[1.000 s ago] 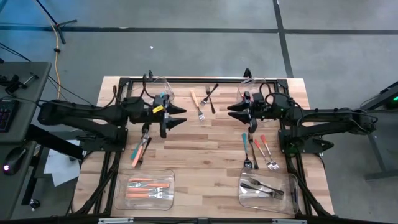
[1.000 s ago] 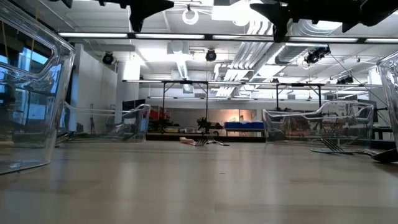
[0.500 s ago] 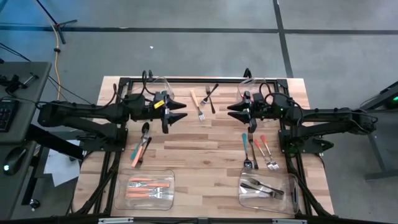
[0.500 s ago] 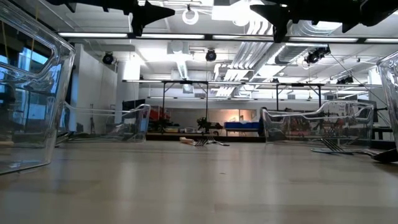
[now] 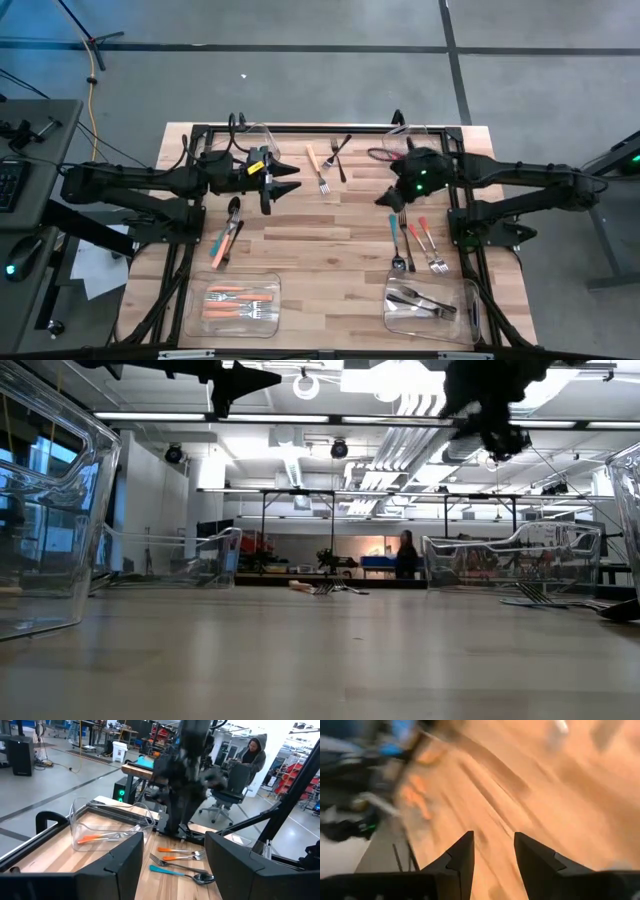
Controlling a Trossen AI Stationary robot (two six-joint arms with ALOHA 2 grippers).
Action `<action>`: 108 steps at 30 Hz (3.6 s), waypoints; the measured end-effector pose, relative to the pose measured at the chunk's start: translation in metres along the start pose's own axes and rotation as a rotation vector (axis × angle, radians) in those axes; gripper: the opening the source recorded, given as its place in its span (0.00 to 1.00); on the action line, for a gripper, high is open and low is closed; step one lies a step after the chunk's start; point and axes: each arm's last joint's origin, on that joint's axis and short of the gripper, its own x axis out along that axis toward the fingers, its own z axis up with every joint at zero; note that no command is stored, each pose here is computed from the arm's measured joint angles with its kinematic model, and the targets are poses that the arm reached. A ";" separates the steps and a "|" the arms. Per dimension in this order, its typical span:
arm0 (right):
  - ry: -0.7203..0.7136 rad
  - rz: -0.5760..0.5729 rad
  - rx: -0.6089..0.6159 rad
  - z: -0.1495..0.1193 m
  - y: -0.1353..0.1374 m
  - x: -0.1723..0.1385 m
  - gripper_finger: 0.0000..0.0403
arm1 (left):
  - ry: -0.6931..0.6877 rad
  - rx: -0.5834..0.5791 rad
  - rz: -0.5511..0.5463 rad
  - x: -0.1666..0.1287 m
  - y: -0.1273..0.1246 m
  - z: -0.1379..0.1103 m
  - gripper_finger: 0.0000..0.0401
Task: Sort silverware by color (type)
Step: Put the blue spoon into the top left transparent bin
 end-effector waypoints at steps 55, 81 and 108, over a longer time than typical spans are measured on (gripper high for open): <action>0.507 -0.693 0.364 -0.105 -0.054 0.131 0.02 | 0.002 -0.010 0.008 0.000 0.000 0.000 0.50; 0.410 -0.485 0.224 -0.078 -0.034 0.138 0.00 | -0.011 -0.011 0.048 0.000 0.001 0.000 0.50; -0.616 0.440 -0.440 0.046 0.029 0.107 0.00 | -0.152 -0.176 0.056 -0.001 -0.001 0.013 0.50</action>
